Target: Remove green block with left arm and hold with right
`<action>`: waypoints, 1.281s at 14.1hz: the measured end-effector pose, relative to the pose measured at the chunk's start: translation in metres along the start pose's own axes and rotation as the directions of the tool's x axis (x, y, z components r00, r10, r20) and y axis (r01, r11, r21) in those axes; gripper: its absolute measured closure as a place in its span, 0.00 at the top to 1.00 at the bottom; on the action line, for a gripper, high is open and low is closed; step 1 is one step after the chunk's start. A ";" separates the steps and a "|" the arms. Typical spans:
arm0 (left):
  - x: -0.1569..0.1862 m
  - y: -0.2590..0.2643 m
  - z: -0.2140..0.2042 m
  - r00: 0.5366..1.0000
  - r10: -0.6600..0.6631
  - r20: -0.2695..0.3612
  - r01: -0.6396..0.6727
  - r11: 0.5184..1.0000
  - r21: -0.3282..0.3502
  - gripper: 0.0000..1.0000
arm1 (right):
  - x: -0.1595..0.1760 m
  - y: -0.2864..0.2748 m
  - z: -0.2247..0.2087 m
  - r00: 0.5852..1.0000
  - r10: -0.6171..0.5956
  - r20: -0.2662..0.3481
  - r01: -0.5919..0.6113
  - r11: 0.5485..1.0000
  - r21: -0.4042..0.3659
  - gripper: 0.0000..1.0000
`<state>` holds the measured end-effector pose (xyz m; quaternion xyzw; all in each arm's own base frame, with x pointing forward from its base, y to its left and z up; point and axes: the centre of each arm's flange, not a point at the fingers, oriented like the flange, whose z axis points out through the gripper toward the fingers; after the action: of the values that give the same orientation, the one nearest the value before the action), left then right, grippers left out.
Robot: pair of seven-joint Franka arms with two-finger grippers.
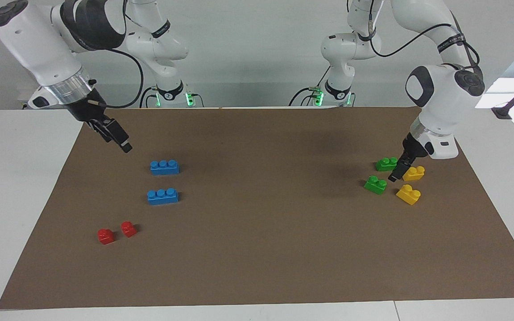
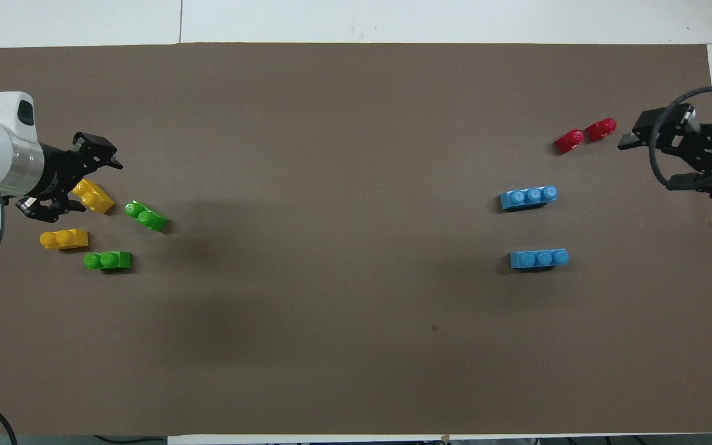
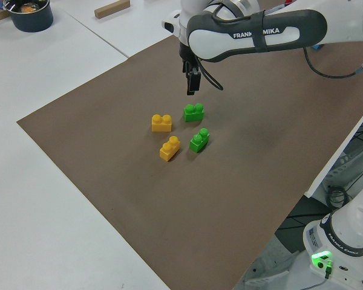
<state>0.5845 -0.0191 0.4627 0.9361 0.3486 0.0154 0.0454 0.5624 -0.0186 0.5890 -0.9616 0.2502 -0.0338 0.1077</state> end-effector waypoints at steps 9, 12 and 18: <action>-0.019 -0.035 -0.128 0.860 0.510 0.008 -0.509 0.859 0.048 1.00 | -0.010 0.014 -0.024 0.893 -0.434 0.117 0.447 0.885 -0.130 1.00; -0.023 -0.036 -0.149 0.793 0.608 0.036 -0.609 0.788 0.093 1.00 | -0.014 0.013 -0.039 0.891 -0.436 0.127 0.451 0.883 -0.131 1.00; -0.029 -0.041 -0.171 0.754 0.651 0.081 -0.656 0.747 0.102 1.00 | -0.017 0.016 -0.039 0.889 -0.427 0.163 0.449 0.883 -0.138 1.00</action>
<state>0.5258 0.0054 0.6294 0.9998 -0.0017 -0.0102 -0.0141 0.5350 -0.0317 0.6235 -0.9990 0.0207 0.0260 0.0299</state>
